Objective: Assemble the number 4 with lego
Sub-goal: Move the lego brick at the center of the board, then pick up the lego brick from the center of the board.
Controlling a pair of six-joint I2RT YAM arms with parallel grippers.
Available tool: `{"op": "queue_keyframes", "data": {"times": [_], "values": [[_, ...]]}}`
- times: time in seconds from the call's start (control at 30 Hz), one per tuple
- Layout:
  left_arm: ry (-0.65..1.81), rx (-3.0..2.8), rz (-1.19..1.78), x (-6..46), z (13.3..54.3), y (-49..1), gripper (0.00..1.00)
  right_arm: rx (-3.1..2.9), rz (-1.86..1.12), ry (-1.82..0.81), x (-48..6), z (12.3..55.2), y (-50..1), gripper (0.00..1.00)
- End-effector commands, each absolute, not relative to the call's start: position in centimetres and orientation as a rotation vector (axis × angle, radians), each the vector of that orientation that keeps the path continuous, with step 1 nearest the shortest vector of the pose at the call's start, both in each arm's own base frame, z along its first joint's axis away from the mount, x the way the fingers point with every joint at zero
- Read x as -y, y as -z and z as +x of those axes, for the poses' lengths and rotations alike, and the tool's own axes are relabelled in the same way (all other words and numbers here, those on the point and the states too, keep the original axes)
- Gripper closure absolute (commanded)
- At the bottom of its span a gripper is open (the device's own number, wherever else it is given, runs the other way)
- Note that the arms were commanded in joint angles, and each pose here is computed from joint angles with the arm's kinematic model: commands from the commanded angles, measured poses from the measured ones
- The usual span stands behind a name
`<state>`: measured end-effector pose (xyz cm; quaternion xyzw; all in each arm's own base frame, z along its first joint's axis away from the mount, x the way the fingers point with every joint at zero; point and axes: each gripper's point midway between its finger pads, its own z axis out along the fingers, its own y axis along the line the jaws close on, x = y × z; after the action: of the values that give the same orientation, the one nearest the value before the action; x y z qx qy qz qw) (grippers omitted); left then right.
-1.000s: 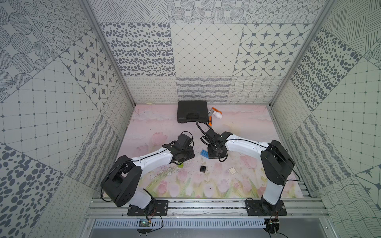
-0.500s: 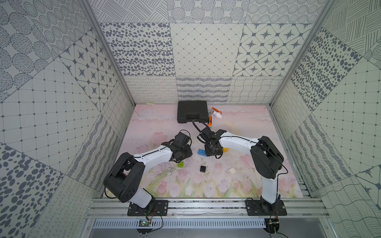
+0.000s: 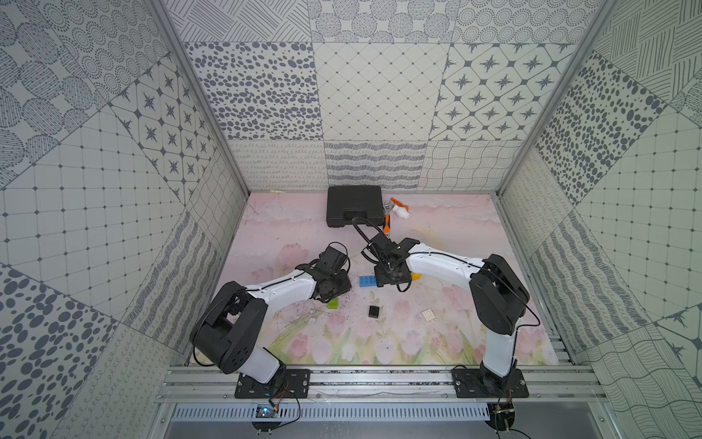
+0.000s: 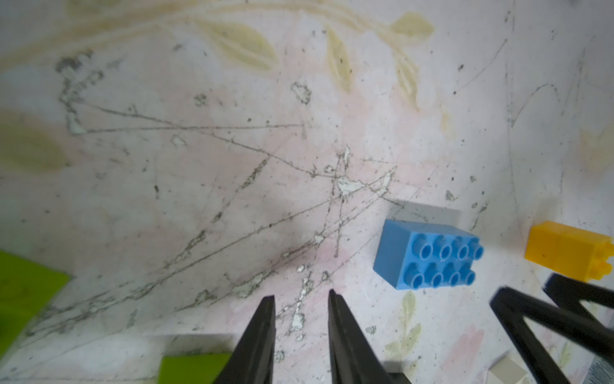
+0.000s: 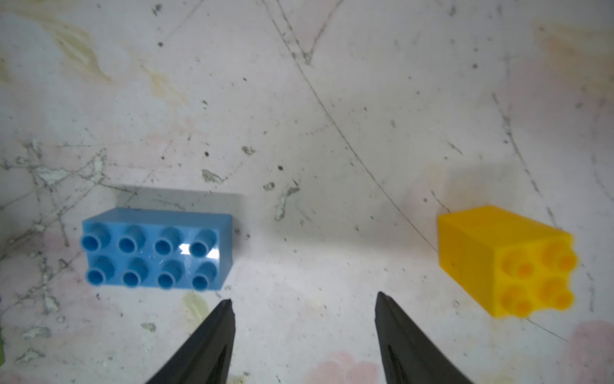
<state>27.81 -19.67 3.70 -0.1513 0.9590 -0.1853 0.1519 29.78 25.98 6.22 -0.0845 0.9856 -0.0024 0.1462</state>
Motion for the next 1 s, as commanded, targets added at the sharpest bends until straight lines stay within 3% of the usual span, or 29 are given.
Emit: {"op": "queue_keyframes", "data": {"times": [0.0, 0.23, 0.4, 0.97], "values": [[0.521, -2.755, -0.409, 19.5, 28.1, -3.6, 0.69, -2.799, -0.232, -0.007, -23.4, 27.3, -9.8, 0.21], [0.556, -2.783, -0.397, 21.2, 29.7, -2.6, 0.71, -2.740, -0.109, 0.170, -15.8, 22.5, -10.7, 0.02], [0.579, -2.799, -0.385, 22.1, 30.5, -1.8, 0.72, -2.834, -0.197, -0.093, -18.5, 20.0, -9.5, 0.05], [0.693, -2.803, -0.334, 24.1, 31.1, -1.5, 0.72, -2.985, -0.163, 0.052, -16.4, 20.0, -3.1, 0.13]]}}
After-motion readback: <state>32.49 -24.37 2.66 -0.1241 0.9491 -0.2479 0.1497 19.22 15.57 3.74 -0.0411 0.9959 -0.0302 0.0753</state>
